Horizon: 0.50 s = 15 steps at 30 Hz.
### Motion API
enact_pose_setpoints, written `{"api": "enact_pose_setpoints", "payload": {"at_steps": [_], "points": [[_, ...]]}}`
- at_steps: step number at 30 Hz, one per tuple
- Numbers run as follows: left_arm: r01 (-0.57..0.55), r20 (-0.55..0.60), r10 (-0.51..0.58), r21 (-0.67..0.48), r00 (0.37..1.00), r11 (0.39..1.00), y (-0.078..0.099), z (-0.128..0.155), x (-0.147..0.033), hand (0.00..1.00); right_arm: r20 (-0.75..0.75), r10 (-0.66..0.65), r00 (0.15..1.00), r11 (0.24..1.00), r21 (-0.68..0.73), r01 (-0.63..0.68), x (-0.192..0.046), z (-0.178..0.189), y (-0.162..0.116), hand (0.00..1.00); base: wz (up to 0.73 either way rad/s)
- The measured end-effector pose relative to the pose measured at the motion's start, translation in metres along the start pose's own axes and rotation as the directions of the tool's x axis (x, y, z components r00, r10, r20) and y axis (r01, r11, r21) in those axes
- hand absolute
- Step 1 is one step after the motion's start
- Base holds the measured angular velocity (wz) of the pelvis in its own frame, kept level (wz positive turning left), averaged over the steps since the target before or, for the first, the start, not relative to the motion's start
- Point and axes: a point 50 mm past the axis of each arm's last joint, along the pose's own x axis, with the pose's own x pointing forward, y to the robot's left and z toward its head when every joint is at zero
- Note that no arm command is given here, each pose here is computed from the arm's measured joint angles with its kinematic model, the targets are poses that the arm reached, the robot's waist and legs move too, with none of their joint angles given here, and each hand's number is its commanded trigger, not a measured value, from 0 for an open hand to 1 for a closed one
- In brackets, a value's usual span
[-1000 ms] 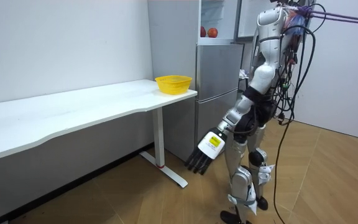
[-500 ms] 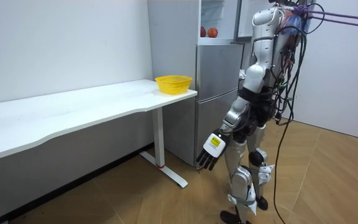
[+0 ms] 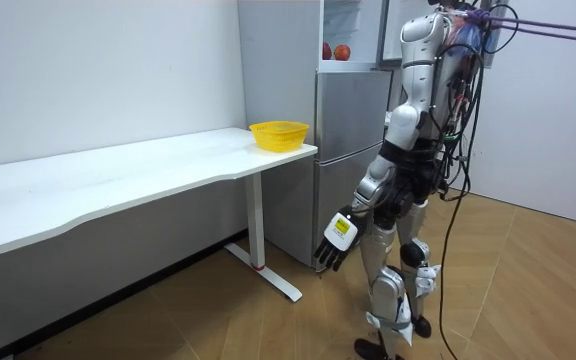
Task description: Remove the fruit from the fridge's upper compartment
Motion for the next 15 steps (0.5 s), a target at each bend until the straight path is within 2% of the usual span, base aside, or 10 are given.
{"api": "enact_pose_setpoints", "payload": {"at_steps": [5, 11, 14, 15], "points": [[-0.005, 0.005, 0.004, 0.022, 1.000, 1.000, 0.000, 0.001, 0.000, 0.00, 0.086, -0.042, 0.995, 0.999, 0.027, 0.040, 0.001, 0.019, -0.002, 0.00, 0.00], [-0.017, 0.016, 0.017, 0.029, 1.000, 0.999, 0.000, 0.002, 0.000, 0.00, 0.309, -0.169, 0.936, 0.984, 0.116, 0.139, -0.007, 0.065, -0.019, 0.00, -0.02], [-0.011, 0.023, 0.010, 0.038, 1.000, 0.999, -0.003, 0.002, 0.000, 0.00, 0.495, -0.274, 0.824, 0.957, 0.229, 0.181, -0.031, 0.106, -0.029, 0.00, -0.19], [-0.010, 0.028, 0.009, 0.044, 1.000, 0.999, -0.003, 0.004, 0.000, 0.00, 0.568, -0.308, 0.763, 0.946, 0.265, 0.185, -0.044, 0.124, -0.035, 0.00, -0.28]]}}
